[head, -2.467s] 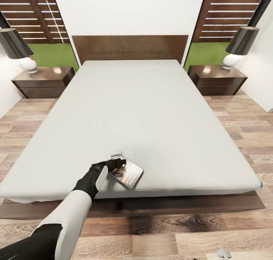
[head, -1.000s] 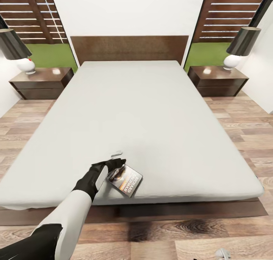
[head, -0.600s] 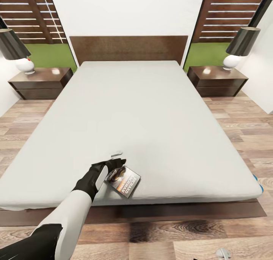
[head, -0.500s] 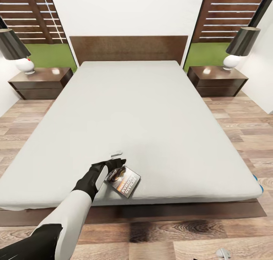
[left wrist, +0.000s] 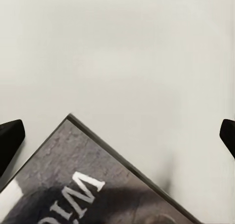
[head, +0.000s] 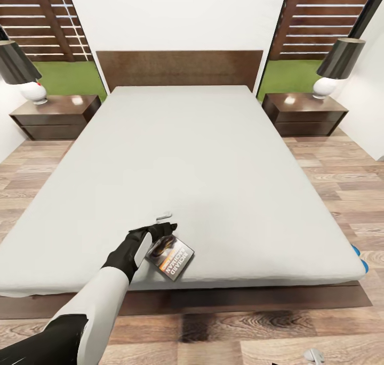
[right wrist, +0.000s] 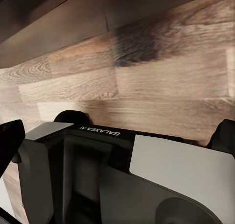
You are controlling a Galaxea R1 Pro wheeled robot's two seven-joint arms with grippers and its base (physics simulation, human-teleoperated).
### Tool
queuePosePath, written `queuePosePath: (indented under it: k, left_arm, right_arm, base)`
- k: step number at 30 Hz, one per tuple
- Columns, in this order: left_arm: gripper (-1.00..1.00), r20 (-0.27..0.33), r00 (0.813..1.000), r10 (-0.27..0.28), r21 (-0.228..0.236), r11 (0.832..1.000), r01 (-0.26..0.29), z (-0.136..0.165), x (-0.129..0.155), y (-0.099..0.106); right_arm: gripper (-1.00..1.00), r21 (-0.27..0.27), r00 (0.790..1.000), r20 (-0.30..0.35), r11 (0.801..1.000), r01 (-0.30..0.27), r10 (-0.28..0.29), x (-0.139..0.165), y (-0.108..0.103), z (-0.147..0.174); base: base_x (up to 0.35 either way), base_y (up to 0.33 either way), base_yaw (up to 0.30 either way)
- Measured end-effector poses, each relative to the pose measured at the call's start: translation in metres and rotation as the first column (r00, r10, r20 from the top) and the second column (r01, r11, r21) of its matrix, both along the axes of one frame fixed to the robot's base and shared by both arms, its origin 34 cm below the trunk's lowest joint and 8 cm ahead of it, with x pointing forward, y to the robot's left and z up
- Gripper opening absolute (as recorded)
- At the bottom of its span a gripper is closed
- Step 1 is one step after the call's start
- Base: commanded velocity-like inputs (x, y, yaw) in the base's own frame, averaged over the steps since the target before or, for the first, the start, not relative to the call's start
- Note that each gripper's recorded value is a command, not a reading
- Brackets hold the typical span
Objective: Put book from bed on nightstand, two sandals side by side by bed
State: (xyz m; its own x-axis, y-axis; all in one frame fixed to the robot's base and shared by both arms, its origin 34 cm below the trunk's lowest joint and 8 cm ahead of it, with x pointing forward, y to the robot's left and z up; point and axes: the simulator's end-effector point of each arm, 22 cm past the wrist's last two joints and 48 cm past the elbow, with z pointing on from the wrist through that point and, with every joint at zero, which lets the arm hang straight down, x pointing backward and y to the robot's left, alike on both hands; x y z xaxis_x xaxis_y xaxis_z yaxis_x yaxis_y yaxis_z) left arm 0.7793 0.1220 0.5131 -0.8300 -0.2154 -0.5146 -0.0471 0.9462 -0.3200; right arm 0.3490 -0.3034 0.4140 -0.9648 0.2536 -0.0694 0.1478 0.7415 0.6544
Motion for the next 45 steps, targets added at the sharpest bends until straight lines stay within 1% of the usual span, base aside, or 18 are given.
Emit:
queuePosePath:
  k: [25,27,29,34,45]
  left_arm:
    - [1.00,0.001,1.000,0.000,0.000,1.000,0.000,-0.0001,0.0000,0.0000]
    - [1.00,-0.002,1.000,0.007,-0.014,1.000,-0.007,0.0000,0.0000,-0.0019]
    - [1.00,-0.003,1.000,0.009,-0.018,1.000,-0.009,-0.0002,-0.0002,-0.0024]
    - [1.00,-0.004,1.000,0.011,-0.021,1.000,-0.011,0.0002,-0.0002,-0.0026]
    - [1.00,-0.003,1.000,0.011,-0.020,1.000,-0.011,0.0004,-0.0001,-0.0024]
  right_arm:
    - [1.00,0.000,1.000,0.000,1.000,0.000,0.000,0.0000,0.0000,0.0000]
    - [1.00,0.000,1.000,-0.001,1.000,0.000,0.000,-0.0001,0.0000,-0.0001]
    - [1.00,0.000,1.000,-0.001,1.000,0.000,0.000,0.0000,-0.0002,-0.0002]
    - [1.00,0.000,1.000,0.000,1.000,0.000,0.000,0.0000,-0.0002,-0.0001]
    - [1.00,0.000,1.000,0.000,1.000,0.000,0.000,-0.0001,0.0000,0.0000]
  base:
    - [-0.001,0.000,0.000]
    - [-0.182,0.000,0.000]
    - [-0.269,0.000,0.000]
    - [-0.164,0.000,0.000]
    - [-0.012,0.000,0.000]
